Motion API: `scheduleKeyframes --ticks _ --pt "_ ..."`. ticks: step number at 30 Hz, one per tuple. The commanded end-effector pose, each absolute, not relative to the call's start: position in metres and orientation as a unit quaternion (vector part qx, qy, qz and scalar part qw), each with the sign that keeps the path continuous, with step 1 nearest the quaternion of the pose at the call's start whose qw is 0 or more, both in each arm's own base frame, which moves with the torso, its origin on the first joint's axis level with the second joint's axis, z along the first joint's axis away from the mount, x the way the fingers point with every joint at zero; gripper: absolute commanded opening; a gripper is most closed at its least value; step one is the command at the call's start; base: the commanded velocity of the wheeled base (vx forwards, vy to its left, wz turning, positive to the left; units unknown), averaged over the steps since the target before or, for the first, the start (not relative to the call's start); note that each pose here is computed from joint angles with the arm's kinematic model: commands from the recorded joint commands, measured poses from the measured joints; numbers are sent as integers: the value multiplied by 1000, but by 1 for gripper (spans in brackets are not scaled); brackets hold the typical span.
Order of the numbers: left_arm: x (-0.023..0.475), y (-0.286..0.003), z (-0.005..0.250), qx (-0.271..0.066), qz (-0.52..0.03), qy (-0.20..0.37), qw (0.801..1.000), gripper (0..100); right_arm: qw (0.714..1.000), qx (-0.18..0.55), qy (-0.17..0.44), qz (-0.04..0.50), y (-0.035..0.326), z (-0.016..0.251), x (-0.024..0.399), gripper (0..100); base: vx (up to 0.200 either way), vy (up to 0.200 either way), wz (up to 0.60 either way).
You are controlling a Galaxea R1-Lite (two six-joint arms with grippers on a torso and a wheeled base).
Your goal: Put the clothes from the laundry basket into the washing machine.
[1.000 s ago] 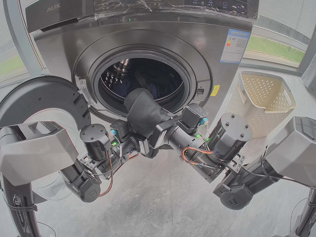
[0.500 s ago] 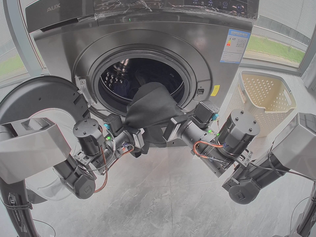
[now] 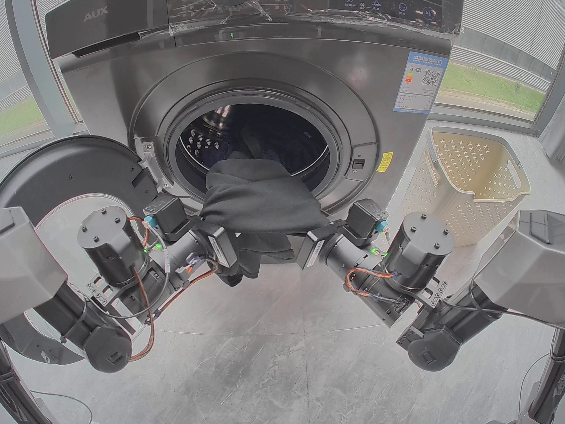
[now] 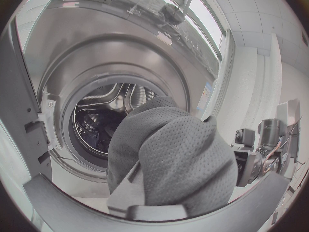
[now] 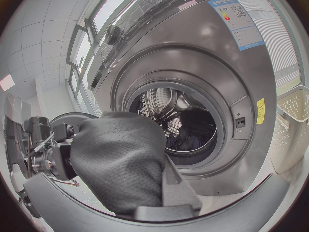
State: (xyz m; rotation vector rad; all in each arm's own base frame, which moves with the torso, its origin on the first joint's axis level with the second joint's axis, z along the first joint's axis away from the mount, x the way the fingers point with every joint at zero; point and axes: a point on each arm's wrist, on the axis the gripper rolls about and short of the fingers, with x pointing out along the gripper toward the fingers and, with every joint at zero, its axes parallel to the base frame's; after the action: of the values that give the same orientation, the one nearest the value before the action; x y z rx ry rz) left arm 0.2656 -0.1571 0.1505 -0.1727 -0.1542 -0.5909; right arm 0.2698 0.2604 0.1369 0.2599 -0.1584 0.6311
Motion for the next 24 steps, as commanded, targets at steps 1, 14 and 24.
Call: scheduleKeyframes --ticks 1,14,24 --pt "248 -150 169 -99 -297 -99 944 0 937 122 -69 320 266 130 265 0 0 0 0" --pt "239 -142 183 -111 -264 -120 951 0 920 66 10 387 238 112 200 100 0 0 0" --pt "210 -138 174 -104 -276 -95 951 0 916 48 54 394 202 102 166 100 0 0 0"
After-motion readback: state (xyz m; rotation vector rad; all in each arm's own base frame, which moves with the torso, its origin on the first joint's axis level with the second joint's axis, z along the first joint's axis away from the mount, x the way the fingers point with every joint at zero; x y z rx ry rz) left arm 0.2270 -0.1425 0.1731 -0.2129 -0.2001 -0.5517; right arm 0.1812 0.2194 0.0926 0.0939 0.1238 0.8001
